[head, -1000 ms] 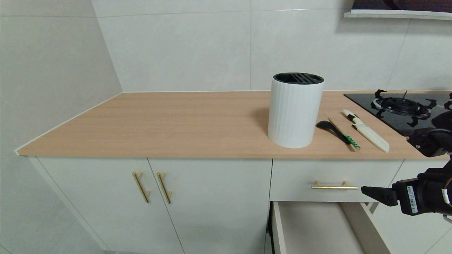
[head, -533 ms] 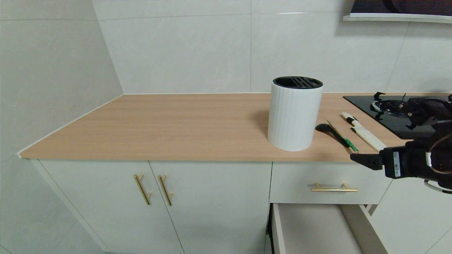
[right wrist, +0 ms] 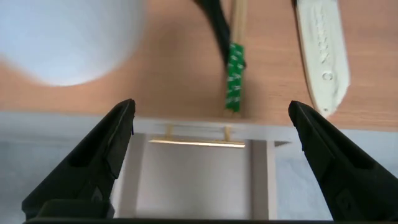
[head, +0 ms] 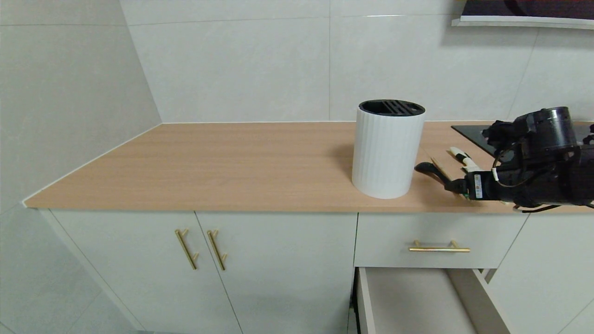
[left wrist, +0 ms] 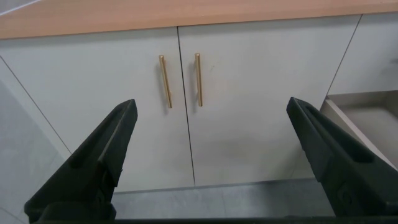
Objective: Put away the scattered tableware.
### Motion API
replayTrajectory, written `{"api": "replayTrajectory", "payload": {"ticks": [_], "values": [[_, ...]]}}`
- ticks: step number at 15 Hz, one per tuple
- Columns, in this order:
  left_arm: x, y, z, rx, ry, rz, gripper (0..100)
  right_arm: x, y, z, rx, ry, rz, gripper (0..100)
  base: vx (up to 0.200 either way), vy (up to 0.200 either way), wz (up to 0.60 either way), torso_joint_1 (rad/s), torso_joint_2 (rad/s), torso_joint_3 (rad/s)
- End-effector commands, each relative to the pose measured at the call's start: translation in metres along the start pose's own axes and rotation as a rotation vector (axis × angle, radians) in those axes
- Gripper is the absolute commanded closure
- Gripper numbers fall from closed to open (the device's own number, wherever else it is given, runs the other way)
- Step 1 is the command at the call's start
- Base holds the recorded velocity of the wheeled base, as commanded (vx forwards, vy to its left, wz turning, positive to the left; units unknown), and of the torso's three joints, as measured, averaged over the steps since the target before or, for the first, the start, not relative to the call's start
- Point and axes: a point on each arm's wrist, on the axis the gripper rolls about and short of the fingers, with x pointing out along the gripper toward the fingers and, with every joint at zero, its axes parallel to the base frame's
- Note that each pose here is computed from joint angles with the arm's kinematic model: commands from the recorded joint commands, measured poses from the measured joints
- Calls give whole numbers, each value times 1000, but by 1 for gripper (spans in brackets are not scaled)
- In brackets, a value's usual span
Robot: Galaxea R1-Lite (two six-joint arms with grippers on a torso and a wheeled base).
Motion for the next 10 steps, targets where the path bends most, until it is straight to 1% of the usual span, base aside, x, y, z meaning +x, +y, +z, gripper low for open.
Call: {"api": "replayTrajectory", "payload": {"ticks": [1, 4, 7, 10], "values": [[0, 0, 0, 0, 0, 0, 0, 23, 1, -7, -2, 33, -9, 0, 0, 0, 0, 0, 0, 0], [0, 0, 0, 0, 0, 0, 0, 32, -4, -5, 16, 2, -23, 0, 0, 0, 0, 0, 0, 0], [0, 0, 0, 0, 0, 0, 0, 39, -3, -10, 13, 20, -24, 0, 0, 0, 0, 0, 0, 0], [0, 0, 0, 0, 0, 0, 0, 47, -2, -10, 16, -4, -55, 0, 0, 0, 0, 0, 0, 0]]}}
